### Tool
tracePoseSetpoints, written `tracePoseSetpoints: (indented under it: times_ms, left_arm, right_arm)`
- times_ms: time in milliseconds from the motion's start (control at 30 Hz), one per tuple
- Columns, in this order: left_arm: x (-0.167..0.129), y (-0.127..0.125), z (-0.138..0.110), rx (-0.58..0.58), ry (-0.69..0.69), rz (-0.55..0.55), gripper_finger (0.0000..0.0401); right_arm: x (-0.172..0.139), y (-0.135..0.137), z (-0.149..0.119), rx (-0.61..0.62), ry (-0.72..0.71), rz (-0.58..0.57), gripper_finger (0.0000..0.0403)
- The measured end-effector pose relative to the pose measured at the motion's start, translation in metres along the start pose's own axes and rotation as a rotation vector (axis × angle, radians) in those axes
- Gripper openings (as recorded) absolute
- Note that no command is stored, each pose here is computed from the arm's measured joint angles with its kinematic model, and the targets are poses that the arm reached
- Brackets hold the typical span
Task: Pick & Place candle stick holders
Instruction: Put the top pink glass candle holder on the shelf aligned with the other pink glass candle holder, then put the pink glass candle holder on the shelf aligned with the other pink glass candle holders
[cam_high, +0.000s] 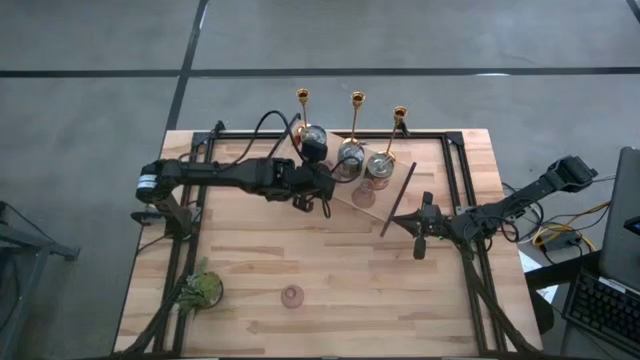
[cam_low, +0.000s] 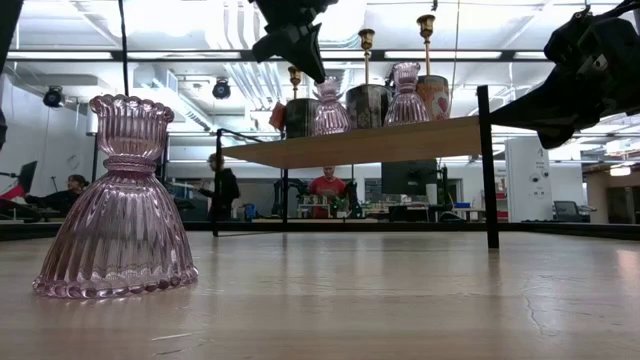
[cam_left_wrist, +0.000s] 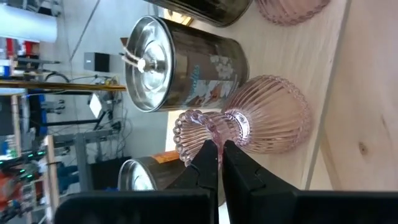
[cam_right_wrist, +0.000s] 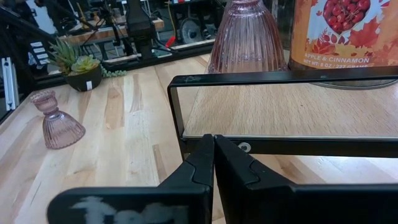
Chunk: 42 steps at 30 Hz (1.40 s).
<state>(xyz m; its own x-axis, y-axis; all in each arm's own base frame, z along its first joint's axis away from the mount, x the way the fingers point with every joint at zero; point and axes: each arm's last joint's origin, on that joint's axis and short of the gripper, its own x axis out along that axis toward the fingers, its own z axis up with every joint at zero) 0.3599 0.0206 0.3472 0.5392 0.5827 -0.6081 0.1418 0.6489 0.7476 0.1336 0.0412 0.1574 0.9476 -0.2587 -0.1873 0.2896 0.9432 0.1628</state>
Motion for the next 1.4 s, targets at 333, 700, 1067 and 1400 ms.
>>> tracePoseSetpoints:
  times_ms: [333,700,1067,1400]
  left_arm:
    - [0.000,0.001,-0.001,0.002,-0.002,-0.009,0.0041]
    - [-0.001,0.004,-0.001,-0.017,0.004,0.025,0.0047]
    - [-0.029,-0.018,-0.007,-0.209,-0.019,-0.257,0.0048]
    - [-0.083,-0.099,0.015,-0.231,-0.048,-0.443,0.0097]
  right_arm:
    - [0.000,0.000,0.000,0.000,0.000,0.000,0.0008]
    - [0.000,0.000,0.000,0.000,0.000,0.000,0.0008]
    - [0.000,0.000,0.000,0.000,0.000,0.000,0.0008]
    - [0.000,0.000,0.000,0.000,0.000,0.000,0.0008]
